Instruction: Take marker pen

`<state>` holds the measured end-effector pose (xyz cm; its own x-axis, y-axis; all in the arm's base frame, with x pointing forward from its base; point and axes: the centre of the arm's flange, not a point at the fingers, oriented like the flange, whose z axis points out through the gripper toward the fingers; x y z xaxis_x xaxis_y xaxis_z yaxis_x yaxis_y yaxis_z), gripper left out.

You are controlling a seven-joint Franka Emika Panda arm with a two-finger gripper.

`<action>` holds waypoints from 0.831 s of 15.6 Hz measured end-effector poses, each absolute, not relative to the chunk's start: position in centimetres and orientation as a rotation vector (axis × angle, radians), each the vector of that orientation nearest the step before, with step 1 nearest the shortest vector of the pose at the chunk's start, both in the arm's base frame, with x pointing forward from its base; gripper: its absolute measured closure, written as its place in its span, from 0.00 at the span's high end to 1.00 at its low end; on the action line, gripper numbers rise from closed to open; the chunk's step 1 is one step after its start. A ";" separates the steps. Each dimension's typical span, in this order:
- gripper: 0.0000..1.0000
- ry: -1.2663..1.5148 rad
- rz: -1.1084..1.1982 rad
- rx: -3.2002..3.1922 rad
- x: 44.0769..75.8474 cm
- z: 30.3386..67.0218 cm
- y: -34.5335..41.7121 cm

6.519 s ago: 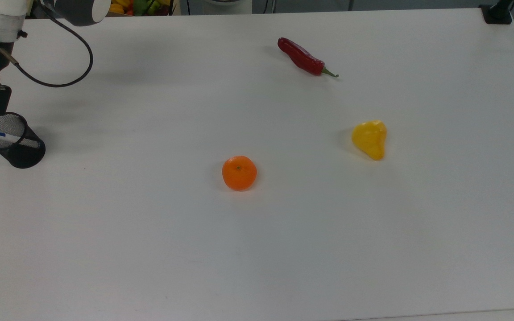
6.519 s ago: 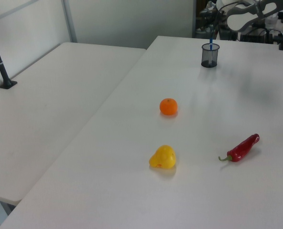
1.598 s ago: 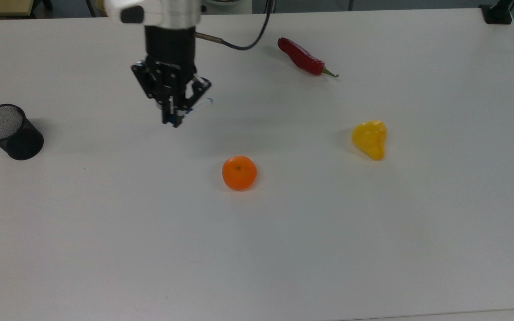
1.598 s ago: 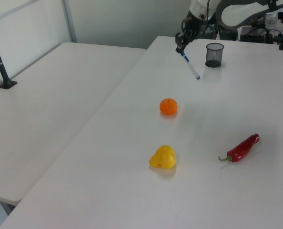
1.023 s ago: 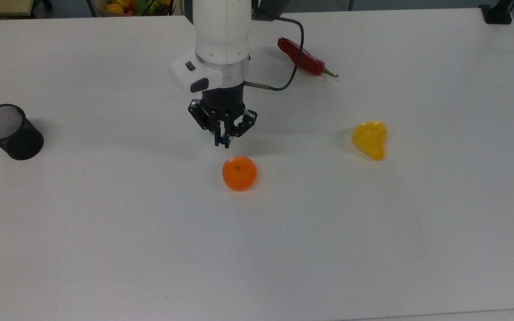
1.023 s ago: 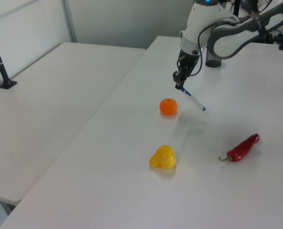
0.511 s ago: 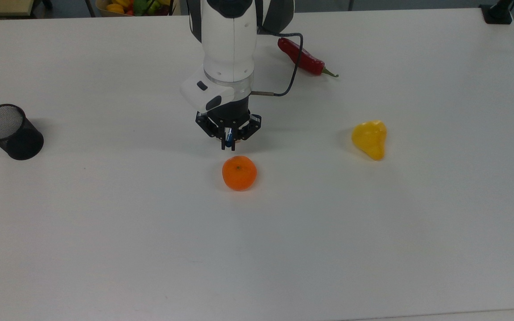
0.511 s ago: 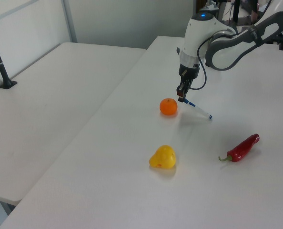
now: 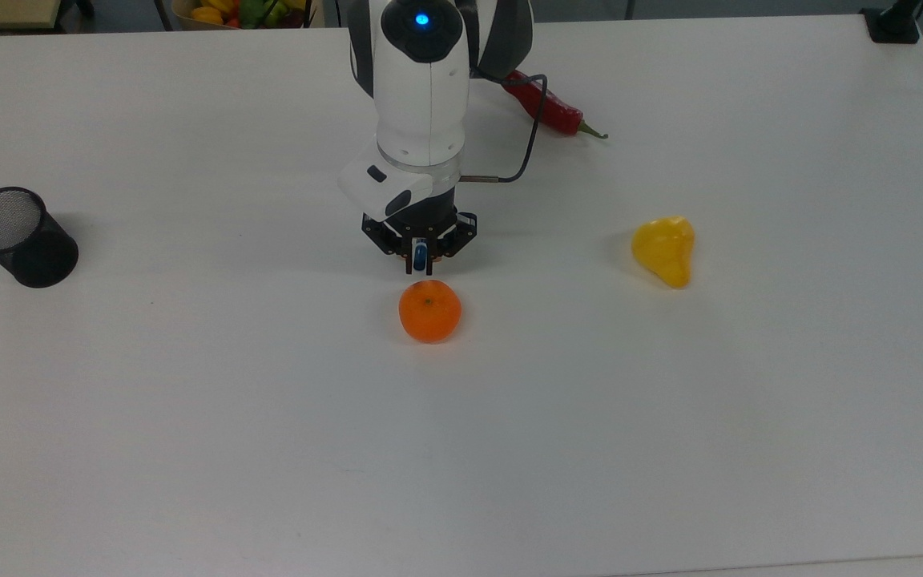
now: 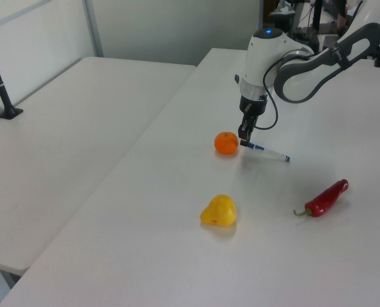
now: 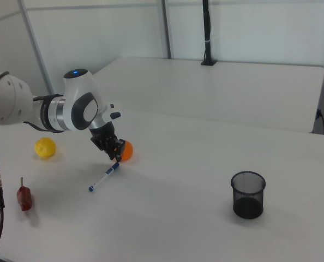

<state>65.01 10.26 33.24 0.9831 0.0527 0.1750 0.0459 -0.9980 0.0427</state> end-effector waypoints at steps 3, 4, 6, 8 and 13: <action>0.53 0.077 0.275 3.090 65.0 33.2 10.3; 0.63 0.077 0.275 3.090 65.0 33.3 10.3; 0.84 0.077 0.278 3.090 65.1 33.4 10.3; 1.00 0.073 0.244 3.084 64.9 33.7 10.2; 1.00 0.051 0.171 3.052 63.9 38.2 9.6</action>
<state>63.87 9.59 38.24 0.9932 0.0377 0.1101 0.0283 -0.9959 0.0856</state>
